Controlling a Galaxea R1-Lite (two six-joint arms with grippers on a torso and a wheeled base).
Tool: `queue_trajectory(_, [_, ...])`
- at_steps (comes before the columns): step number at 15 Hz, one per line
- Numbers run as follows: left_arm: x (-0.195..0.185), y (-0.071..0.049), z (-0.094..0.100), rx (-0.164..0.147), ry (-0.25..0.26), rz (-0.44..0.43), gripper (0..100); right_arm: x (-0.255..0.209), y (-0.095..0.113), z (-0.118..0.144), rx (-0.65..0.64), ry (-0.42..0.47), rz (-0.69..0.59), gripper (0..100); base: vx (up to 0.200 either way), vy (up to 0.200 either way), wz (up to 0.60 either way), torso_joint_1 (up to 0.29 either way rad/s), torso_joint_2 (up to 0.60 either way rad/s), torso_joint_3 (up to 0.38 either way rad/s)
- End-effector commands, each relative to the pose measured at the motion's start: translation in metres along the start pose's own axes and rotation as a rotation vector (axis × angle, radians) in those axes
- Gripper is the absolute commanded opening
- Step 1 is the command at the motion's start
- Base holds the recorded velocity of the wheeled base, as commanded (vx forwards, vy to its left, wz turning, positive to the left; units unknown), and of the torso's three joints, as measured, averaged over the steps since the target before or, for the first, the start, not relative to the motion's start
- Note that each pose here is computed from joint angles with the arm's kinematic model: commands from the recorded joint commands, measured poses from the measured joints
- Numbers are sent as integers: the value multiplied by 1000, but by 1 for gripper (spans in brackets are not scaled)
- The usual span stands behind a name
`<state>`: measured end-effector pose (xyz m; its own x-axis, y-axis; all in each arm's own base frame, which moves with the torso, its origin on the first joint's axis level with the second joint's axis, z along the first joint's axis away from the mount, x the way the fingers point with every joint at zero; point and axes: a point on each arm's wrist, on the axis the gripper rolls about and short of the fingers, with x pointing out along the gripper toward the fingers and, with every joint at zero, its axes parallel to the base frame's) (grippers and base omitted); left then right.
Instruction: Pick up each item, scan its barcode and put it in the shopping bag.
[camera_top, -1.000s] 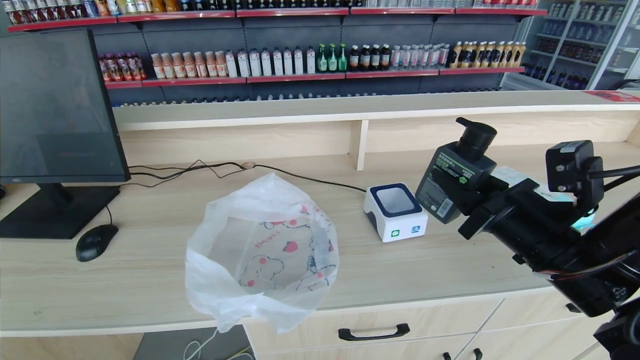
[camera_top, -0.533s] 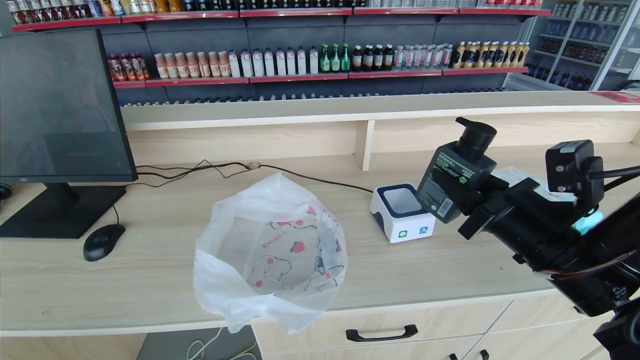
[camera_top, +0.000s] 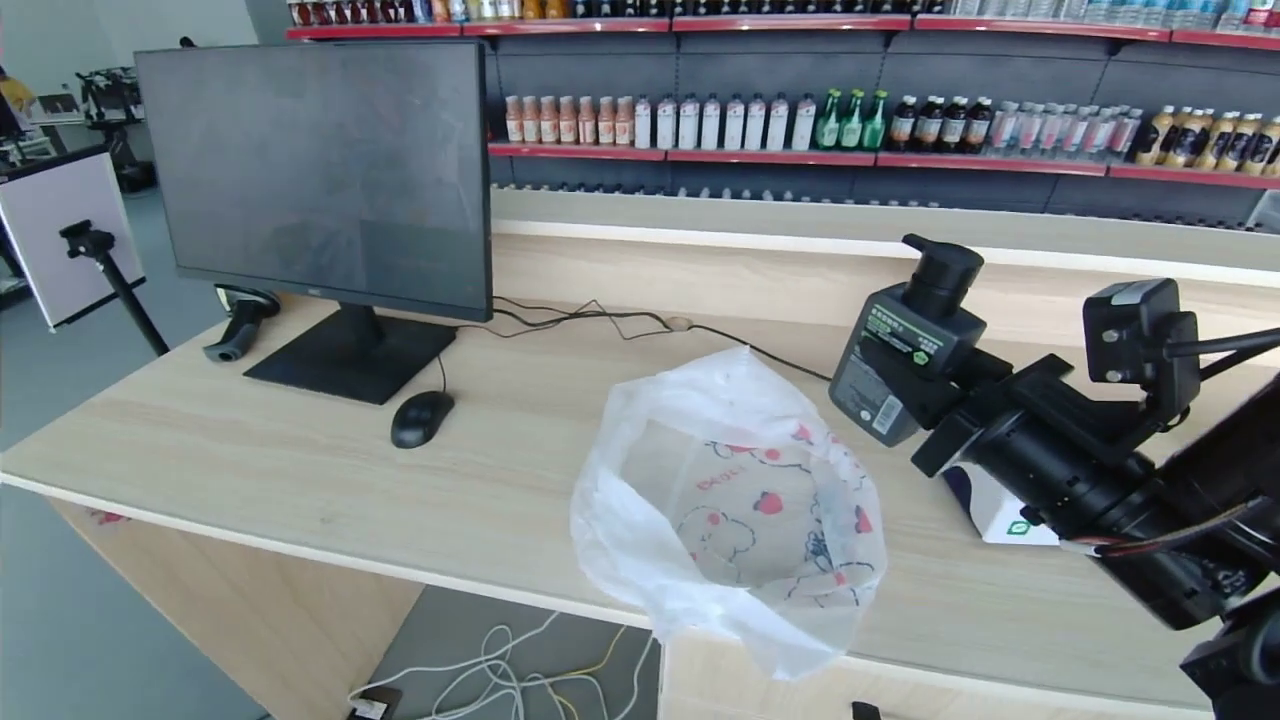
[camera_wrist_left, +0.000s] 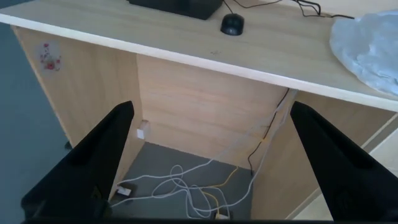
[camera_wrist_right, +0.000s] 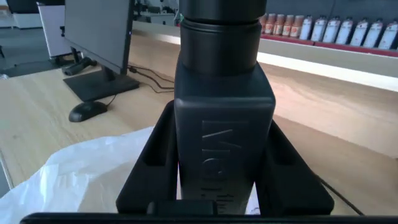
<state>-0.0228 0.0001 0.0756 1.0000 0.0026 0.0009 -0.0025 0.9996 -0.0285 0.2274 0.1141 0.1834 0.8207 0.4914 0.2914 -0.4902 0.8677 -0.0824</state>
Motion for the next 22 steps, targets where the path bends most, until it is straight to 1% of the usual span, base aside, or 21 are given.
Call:
queue_trajectory(1, [0,0,0,-1,-1,0,100,3,1,-4,2,11,6,0,0,0,600,7,7,7])
queue_trajectory(2, [0,0,0,-1,-1,0,100,6,3,-8,4,21,13,0,0,0,600,-2,2,7])
queue_trajectory(4, [0,0,0,-1,-1,0,100,15,2,-14,4,26,13,0,0,0,0,0,0,0])
queue_trajectory(6, [0,0,0,-1,-2,0,100,19,2,-24,6,53,12,0,0,0,0,0,0,0])
queue_trajectory(11, [0,0,0,-1,-4,0,100,36,4,-58,14,133,18,0,0,0,0,0,0,0])
queue_trajectory(13, [0,0,0,-1,-4,0,100,36,4,-70,24,171,20,0,0,0,0,0,0,0])
queue_trajectory(15, [0,0,0,-1,-4,0,100,42,4,-79,25,186,19,0,0,0,0,0,0,0])
queue_trajectory(17, [0,0,0,-1,-4,0,100,49,3,-82,19,177,18,0,0,0,0,0,0,0])
queue_trajectory(22, [0,0,0,-2,-4,0,100,53,-9,-102,12,221,-17,0,0,0,0,0,0,0])
